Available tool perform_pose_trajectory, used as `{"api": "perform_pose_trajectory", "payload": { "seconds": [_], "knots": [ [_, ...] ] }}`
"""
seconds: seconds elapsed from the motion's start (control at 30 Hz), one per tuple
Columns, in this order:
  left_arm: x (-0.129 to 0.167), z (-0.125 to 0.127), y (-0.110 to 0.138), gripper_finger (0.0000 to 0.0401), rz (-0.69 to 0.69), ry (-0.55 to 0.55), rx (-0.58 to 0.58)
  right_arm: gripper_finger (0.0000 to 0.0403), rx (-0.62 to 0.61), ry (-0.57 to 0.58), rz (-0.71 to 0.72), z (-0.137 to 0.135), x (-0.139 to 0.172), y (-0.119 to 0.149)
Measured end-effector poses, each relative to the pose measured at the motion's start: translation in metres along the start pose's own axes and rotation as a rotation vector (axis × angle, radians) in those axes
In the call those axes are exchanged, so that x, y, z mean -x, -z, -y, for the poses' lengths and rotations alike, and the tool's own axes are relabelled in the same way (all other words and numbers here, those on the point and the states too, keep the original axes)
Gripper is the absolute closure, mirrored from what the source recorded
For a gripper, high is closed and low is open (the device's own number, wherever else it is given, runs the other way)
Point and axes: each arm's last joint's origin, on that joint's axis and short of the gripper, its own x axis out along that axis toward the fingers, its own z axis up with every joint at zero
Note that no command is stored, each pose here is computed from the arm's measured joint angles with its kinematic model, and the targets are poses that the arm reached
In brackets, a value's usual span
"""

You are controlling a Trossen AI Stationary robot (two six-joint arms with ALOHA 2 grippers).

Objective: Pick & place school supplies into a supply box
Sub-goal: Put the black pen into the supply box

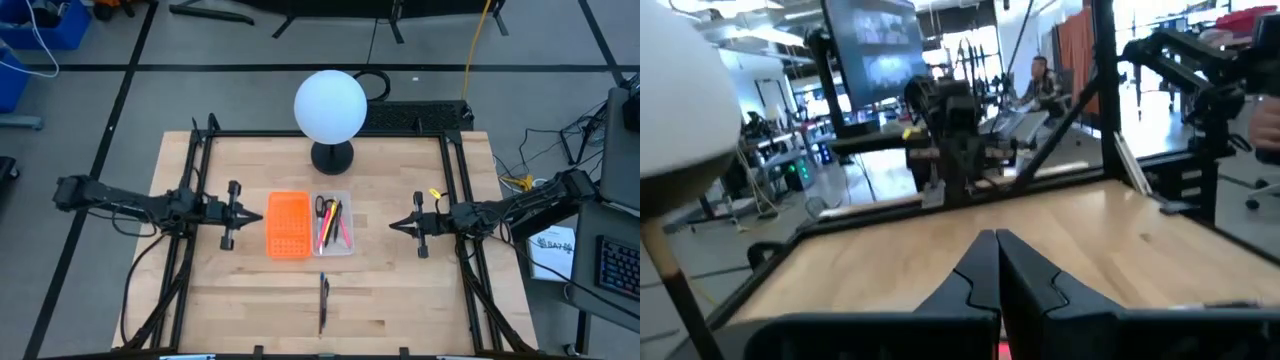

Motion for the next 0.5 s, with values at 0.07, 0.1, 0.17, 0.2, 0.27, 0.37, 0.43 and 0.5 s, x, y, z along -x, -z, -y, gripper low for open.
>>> {"api": "perform_pose_trajectory", "payload": {
  "seconds": [0.07,0.1,0.17,0.2,0.27,0.37,0.43,0.5],
  "knots": [
    [0.004,0.002,0.011,0.0399,-0.013,0.004,0.002,0.0403,-0.009,0.000,0.000,0.000,0.000,0.000],
    [0.006,0.003,0.016,0.0399,-0.020,0.004,0.002,0.0403,-0.011,0.000,0.000,0.000,0.000,0.000],
    [0.009,0.004,0.023,0.0399,-0.051,0.006,0.002,0.0403,-0.014,0.001,0.001,0.000,0.000,0.000],
    [0.009,0.004,0.026,0.0399,-0.075,0.001,0.003,0.0403,-0.023,0.002,0.003,0.000,0.000,0.000],
    [0.009,0.004,0.029,0.0399,-0.115,-0.013,0.014,0.0403,-0.036,0.004,0.007,0.000,0.000,-0.001],
    [0.009,0.004,0.030,0.0397,-0.126,-0.011,0.016,0.0403,-0.036,0.005,0.007,0.000,0.000,-0.001],
    [0.009,0.004,0.031,0.0397,-0.129,-0.013,0.012,0.0403,-0.038,0.023,0.004,0.001,0.000,-0.001],
    [0.009,0.004,0.031,0.0396,-0.135,-0.014,-0.009,0.0403,-0.069,0.045,0.002,0.001,0.000,0.000]
  ]
}}
